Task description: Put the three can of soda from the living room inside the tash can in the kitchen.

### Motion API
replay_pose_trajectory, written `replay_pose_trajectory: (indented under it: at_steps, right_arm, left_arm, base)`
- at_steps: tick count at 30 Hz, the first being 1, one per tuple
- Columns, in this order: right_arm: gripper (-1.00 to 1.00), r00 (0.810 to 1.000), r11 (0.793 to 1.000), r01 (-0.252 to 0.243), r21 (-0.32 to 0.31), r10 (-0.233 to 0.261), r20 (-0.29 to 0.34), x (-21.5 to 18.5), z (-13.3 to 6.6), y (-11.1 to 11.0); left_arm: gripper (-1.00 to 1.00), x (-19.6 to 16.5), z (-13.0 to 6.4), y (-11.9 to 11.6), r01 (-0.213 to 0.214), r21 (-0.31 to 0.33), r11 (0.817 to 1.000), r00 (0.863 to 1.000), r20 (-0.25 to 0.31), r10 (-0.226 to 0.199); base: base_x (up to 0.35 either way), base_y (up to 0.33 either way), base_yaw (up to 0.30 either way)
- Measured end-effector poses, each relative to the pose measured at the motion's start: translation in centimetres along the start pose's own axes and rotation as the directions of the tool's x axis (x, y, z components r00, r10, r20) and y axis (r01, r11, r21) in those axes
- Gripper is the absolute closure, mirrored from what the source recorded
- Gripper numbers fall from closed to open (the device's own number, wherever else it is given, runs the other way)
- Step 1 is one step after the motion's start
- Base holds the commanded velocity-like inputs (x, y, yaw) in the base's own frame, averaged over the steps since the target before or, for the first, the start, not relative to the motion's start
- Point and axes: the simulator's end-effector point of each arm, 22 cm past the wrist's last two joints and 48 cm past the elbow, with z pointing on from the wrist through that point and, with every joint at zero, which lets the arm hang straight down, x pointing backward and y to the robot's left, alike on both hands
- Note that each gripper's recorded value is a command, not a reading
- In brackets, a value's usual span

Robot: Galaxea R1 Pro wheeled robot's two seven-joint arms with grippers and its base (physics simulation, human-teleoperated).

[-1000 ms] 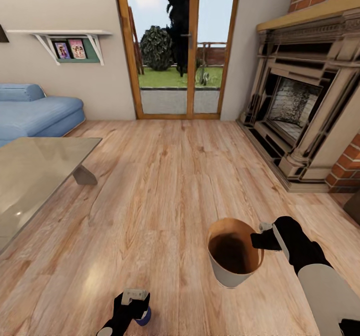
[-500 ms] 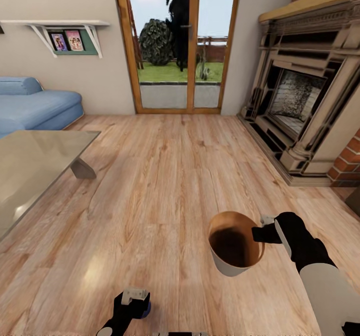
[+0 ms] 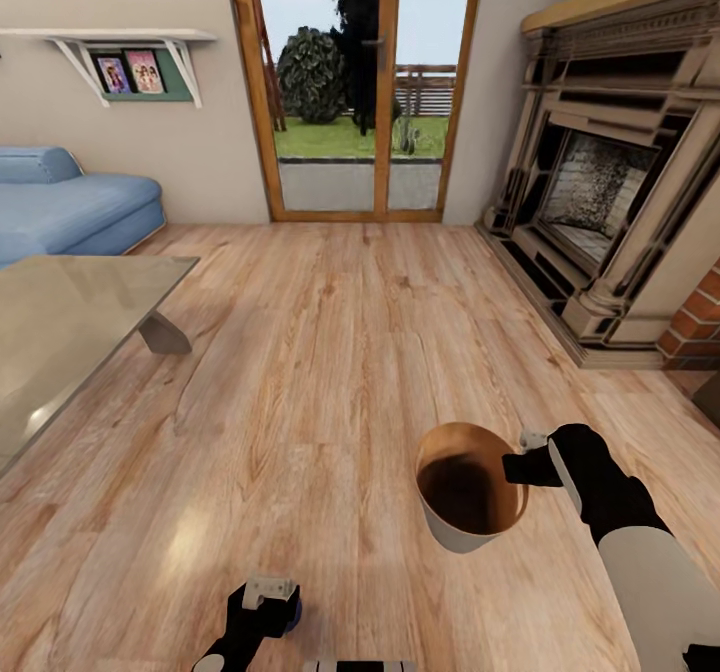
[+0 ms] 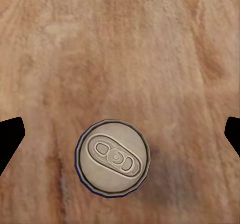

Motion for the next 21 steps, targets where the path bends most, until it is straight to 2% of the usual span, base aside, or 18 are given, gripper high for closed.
replay_pose_trajectory:
  at_steps: [9,21]
  right_arm:
    - [1.00,1.000,1.000,0.001,0.002,-0.001,-0.008,0.2,0.4,0.0]
    - [1.00,1.000,1.000,0.000,0.003,0.000,-0.025,2.0,3.2,-0.3]
  left_arm:
    - [-1.00,0.3,0.1,-0.1,-0.005,0.003,1.000,1.000,-0.007,0.005]
    - [-1.00,3.2,1.5,-0.2,-0.007,0.009,1.000,1.000,-0.025,0.007]
  base:
    - [0.047,0.000,0.000]
    - [0.001,0.000,0.000]
